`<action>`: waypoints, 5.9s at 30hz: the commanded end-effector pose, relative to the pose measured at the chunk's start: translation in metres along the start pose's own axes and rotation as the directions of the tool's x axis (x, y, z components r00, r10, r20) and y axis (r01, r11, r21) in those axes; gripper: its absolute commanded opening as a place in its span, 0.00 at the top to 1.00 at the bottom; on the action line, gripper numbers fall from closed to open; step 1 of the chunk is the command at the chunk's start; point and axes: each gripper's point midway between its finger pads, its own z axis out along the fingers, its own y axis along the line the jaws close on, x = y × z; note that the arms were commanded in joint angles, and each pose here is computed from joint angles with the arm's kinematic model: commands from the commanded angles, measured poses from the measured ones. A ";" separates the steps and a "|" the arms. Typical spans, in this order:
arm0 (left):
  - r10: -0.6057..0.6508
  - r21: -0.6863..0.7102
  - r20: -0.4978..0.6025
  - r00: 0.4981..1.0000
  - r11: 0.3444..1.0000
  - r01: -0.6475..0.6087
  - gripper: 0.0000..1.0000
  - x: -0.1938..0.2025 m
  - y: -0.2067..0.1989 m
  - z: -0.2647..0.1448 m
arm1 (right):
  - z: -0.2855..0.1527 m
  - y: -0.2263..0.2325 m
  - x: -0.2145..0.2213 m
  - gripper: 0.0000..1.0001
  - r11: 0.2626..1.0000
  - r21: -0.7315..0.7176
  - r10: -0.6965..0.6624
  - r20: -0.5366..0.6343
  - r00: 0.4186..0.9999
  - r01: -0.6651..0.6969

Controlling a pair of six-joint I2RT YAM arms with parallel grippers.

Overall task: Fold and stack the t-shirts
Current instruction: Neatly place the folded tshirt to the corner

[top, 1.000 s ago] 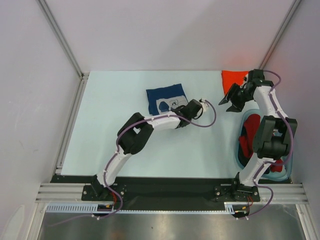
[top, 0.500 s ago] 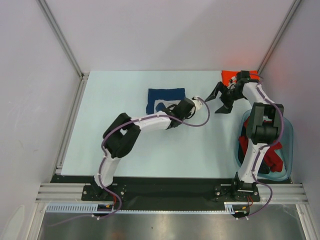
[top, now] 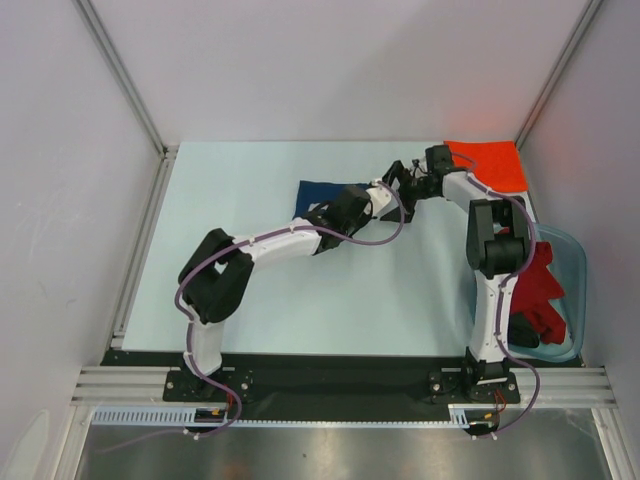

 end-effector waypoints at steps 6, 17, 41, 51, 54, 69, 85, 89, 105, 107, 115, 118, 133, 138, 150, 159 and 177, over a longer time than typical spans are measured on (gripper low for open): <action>-0.040 0.007 0.083 0.996 0.999 0.040 1.00 -0.026 0.008 -0.012 | 0.029 0.003 -0.001 0.00 1.000 0.016 0.003 -0.026 1.000 -0.003; -0.050 0.039 0.088 0.995 0.998 0.047 1.00 -0.019 0.002 -0.018 | 0.076 -0.011 -0.002 0.17 0.992 0.073 -0.097 -0.030 0.995 0.099; -0.584 0.257 0.018 0.812 0.787 0.561 0.36 -0.009 0.034 -0.168 | -0.030 -0.033 -0.093 1.00 0.565 0.681 -0.621 -0.022 0.783 0.467; -0.668 0.255 -0.073 0.741 0.705 0.661 0.37 0.055 0.003 -0.183 | -0.122 -0.031 -0.175 1.00 0.248 0.845 -0.801 -0.096 0.591 0.473; -0.673 0.234 -0.108 0.732 0.698 0.677 0.37 0.069 -0.002 -0.179 | -0.144 -0.024 -0.195 1.00 0.163 0.885 -0.838 -0.109 0.534 0.436; -0.616 0.240 -0.227 0.754 0.715 0.656 0.39 0.085 -0.021 -0.155 | -0.203 0.007 -0.238 1.00 0.053 0.960 -0.915 -0.063 0.398 0.274; -0.593 0.220 -0.251 0.765 0.735 0.642 0.40 0.086 -0.017 -0.151 | -0.239 0.011 -0.247 1.00 0.026 0.977 -0.927 -0.055 0.372 0.211; -0.593 0.216 -0.256 0.764 0.735 0.643 0.40 0.088 -0.017 -0.152 | -0.246 0.019 -0.247 1.00 0.020 0.981 -0.932 -0.051 0.359 0.191; -0.595 0.213 -0.257 0.762 0.734 0.645 0.40 0.088 -0.014 -0.153 | -0.262 0.037 -0.233 1.00 0.048 0.988 -0.940 -0.005 0.340 0.147; -0.595 0.216 -0.256 0.762 0.733 0.645 0.40 0.088 -0.015 -0.153 | -0.262 0.043 -0.232 1.00 0.054 0.988 -0.945 0.004 0.327 0.143; -0.598 0.216 -0.259 0.759 0.730 0.649 0.40 0.089 -0.014 -0.154 | -0.262 0.044 -0.239 1.00 0.049 0.992 -0.947 0.009 0.320 0.119; -0.597 0.213 -0.267 0.757 0.729 0.650 0.40 0.093 -0.015 -0.154 | -0.261 0.037 -0.243 1.00 0.055 0.992 -0.944 0.014 0.331 0.113; -0.597 0.217 -0.294 0.746 0.719 0.661 0.40 0.087 -0.017 -0.146 | -0.270 0.002 -0.265 1.00 0.106 0.990 -0.931 0.066 0.359 0.093; -0.593 0.222 -0.295 0.749 0.720 0.658 0.40 0.084 -0.018 -0.142 | -0.263 -0.017 -0.276 1.00 0.110 0.988 -0.925 0.061 0.374 0.110; -0.595 0.203 -0.310 0.741 0.720 0.663 0.40 0.085 -0.016 -0.138 | -0.230 -0.058 -0.295 1.00 0.129 0.979 -0.915 0.056 0.400 0.158; -0.596 0.201 -0.321 0.736 0.717 0.668 0.41 0.083 -0.017 -0.133 | -0.234 -0.082 -0.306 1.00 0.127 0.983 -0.907 0.060 0.417 0.135; -0.596 0.192 -0.346 0.725 0.711 0.676 0.41 0.086 -0.020 -0.131 | -0.263 -0.125 -0.333 0.38 0.042 0.993 -0.907 0.084 0.413 -0.111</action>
